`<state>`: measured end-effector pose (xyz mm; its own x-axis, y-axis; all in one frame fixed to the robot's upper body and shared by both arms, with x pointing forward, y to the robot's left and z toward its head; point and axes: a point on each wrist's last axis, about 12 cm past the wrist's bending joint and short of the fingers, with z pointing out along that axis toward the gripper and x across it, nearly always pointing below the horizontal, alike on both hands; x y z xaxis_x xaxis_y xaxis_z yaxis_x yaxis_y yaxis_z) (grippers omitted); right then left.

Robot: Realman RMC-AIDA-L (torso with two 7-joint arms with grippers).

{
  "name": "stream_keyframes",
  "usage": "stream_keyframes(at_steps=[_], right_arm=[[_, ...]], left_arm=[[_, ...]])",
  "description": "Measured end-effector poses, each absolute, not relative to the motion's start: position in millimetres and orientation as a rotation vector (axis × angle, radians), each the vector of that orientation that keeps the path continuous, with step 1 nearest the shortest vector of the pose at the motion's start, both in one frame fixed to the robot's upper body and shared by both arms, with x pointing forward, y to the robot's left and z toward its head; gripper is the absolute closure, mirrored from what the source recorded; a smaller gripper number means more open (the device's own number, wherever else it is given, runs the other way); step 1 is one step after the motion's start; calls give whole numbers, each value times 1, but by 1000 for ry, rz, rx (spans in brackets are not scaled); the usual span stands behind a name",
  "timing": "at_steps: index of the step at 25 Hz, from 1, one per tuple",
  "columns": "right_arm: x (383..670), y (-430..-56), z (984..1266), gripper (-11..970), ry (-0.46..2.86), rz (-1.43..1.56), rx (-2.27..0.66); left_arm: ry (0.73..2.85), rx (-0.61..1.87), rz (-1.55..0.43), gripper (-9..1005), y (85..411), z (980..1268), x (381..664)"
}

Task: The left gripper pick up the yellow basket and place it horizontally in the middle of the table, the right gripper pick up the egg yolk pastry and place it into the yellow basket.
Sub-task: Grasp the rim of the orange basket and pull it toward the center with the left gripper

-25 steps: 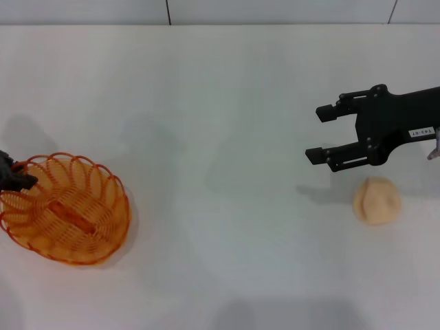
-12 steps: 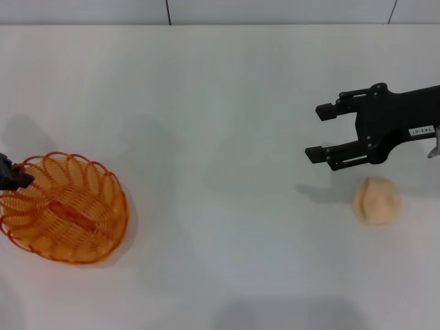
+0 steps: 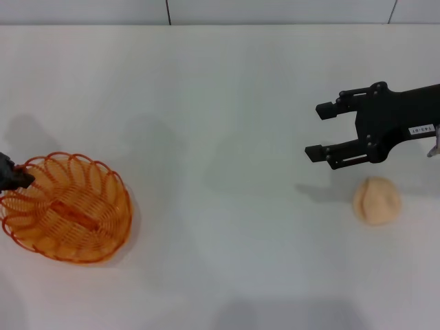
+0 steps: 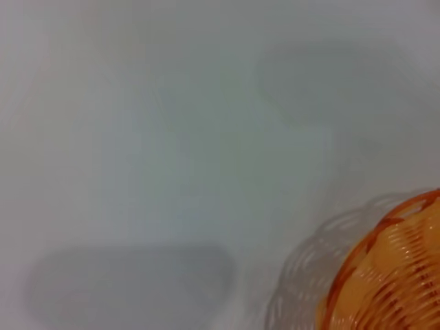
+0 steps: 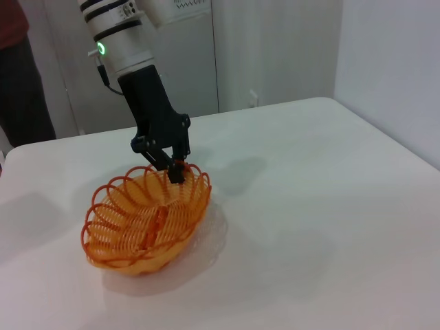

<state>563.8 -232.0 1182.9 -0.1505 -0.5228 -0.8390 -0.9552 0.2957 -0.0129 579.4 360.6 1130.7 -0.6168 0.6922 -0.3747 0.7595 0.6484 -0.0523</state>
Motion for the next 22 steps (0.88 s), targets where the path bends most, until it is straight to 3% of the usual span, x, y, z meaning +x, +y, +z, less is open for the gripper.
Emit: stream_keyframes(at_steps=[22], right_arm=[[565,-234,1184,194,1796,699,-1321]], left_arm=[[2410,1069,-584,920,346,1167,579]])
